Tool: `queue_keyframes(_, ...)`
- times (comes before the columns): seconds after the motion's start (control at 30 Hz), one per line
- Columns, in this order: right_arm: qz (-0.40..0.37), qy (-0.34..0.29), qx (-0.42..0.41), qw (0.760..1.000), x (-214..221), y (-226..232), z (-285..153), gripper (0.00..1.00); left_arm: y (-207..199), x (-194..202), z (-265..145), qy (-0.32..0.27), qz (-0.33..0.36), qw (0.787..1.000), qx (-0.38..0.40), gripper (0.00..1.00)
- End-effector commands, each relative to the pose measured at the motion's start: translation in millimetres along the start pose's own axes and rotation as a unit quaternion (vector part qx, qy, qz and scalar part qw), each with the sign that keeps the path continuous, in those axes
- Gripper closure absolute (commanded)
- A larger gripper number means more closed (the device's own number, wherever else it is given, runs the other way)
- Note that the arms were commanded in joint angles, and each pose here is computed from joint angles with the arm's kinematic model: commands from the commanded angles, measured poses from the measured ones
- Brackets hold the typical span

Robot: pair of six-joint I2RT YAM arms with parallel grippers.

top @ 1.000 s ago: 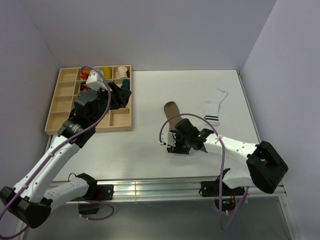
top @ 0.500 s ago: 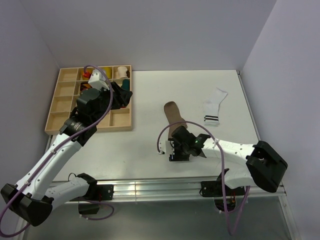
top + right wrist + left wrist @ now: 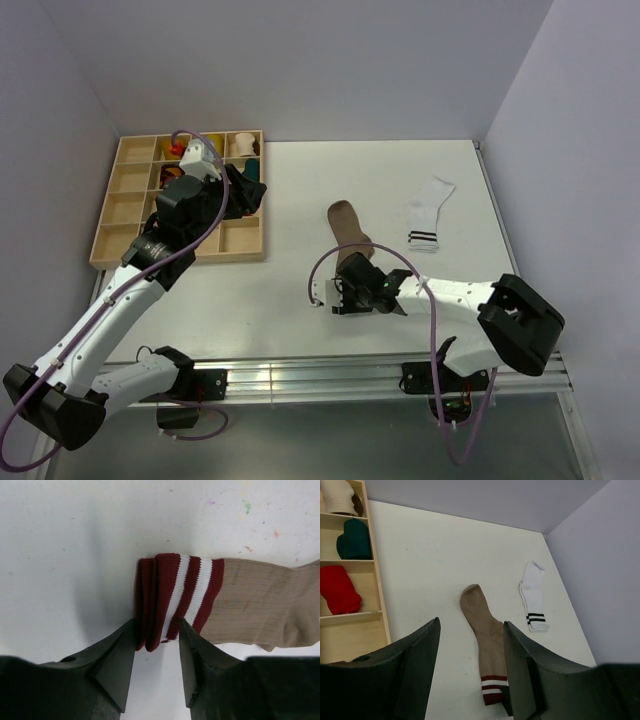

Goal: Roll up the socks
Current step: Roll the sock at the center of the board.

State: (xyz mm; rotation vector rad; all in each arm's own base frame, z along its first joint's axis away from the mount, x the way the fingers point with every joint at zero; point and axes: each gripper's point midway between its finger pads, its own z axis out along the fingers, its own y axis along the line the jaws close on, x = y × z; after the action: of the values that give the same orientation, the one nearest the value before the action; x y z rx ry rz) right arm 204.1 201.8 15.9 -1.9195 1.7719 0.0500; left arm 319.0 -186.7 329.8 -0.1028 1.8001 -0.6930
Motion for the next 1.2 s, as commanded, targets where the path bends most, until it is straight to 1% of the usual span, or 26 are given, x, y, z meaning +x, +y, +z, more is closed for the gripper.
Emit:
queue_keyframes(0.0,-0.008,0.021,-0.009,1.0,12,9,10,0.56,-3,-3,-1,-0.005,0.008,1.0,0.01,0.42)
queue_keyframes(0.07,-0.007,0.027,-0.015,1.0,15,12,13,0.58,-3,-1,1,-0.001,0.011,1.0,0.013,0.42)
queue_keyframes(0.1,-0.007,0.029,-0.019,0.999,16,14,14,0.62,-4,0,1,0.0,0.012,1.0,0.015,0.42)
queue_keyframes(0.13,-0.002,0.029,-0.02,0.999,15,14,15,0.67,-3,1,2,0.002,0.011,1.0,0.015,0.43)
queue_keyframes(0.2,0.005,0.024,-0.035,0.999,12,18,15,0.72,-2,3,4,0.003,0.01,1.0,0.014,0.43)
queue_keyframes(0.23,0.012,0.007,-0.048,0.999,2,18,15,0.75,0,6,5,0.004,0.009,1.0,0.013,0.44)
queue_keyframes(0.3,0.028,-0.001,-0.069,0.997,-1,19,10,0.78,0,6,4,0.0,0.006,1.0,0.013,0.45)
queue_keyframes(0.33,0.034,-0.026,-0.085,0.995,-15,16,6,0.82,2,7,4,0.001,0.003,1.0,0.011,0.45)
queue_keyframes(0.4,0.054,-0.028,-0.124,0.99,-16,21,-5,0.83,1,5,2,-0.006,0.0,1.0,0.014,0.45)
queue_keyframes(0.43,0.058,-0.059,-0.142,0.986,-33,18,-12,0.84,1,6,1,-0.007,-0.002,1.0,0.015,0.45)
queue_keyframes(0.5,0.072,-0.061,-0.18,0.979,-36,25,-24,0.85,1,6,-1,-0.009,-0.004,1.0,0.016,0.46)
queue_keyframes(0.53,0.073,-0.076,-0.188,0.977,-48,19,-32,0.86,1,6,-2,-0.01,-0.005,1.0,0.016,0.46)
queue_keyframes(0.57,0.083,-0.078,-0.235,0.965,-51,34,-39,0.86,1,6,-3,-0.01,-0.006,1.0,0.018,0.47)
queue_keyframes(0.63,0.097,-0.104,-0.264,0.954,-69,27,-50,0.87,2,11,-4,-0.01,-0.007,1.0,0.023,0.47)
queue_keyframes(0.67,0.118,-0.106,-0.314,0.936,-71,39,-56,0.87,2,12,-6,-0.012,-0.008,1.0,0.027,0.48)
queue_keyframes(0.7,0.135,-0.108,-0.323,0.93,-69,33,-57,0.87,-1,12,-6,-0.018,-0.009,0.999,0.038,0.48)
queue_keyframes(0.73,0.144,-0.114,-0.324,0.928,-75,22,-58,0.87,4,21,-6,-0.012,-0.009,0.999,0.037,0.49)
queue_keyframes(0.77,0.163,-0.103,-0.341,0.92,-71,22,-51,0.86,4,24,-6,-0.01,-0.01,0.999,0.039,0.49)
queue_keyframes(0.8,0.176,-0.098,-0.364,0.909,-69,24,-55,0.86,4,28,-6,-0.007,-0.011,0.999,0.044,0.49)
queue_keyframes(0.83,0.196,-0.101,-0.363,0.905,-68,12,-54,0.86,6,33,-4,-0.005,-0.009,0.999,0.047,0.5)
queue_keyframes(0.87,0.219,-0.089,-0.377,0.896,-62,12,-47,0.85,6,36,-4,-0.002,-0.01,0.999,0.048,0.5)
queue_keyframes(0.93,0.249,-0.08,-0.382,0.886,-58,3,-43,0.85,7,45,-1,0.006,-0.004,0.999,0.049,0.51)
queue_keyframes(1.0,0.286,-0.057,-0.387,0.875,-50,1,-31,0.85,-4,50,1,0.004,0.004,0.998,0.066,0.51)
queue_keyframes(1.07,0.306,-0.047,-0.392,0.866,-44,-3,-22,0.84,-5,60,8,0.007,0.025,0.998,0.057,0.51)
queue_keyframes(1.1,0.323,-0.042,-0.39,0.861,-43,-5,-18,0.84,-16,71,7,0.017,0.034,0.997,0.068,0.51)
queue_keyframes(1.17,0.338,-0.032,-0.39,0.856,-37,-8,-11,0.84,-20,88,14,0.031,0.056,0.996,0.069,0.52)
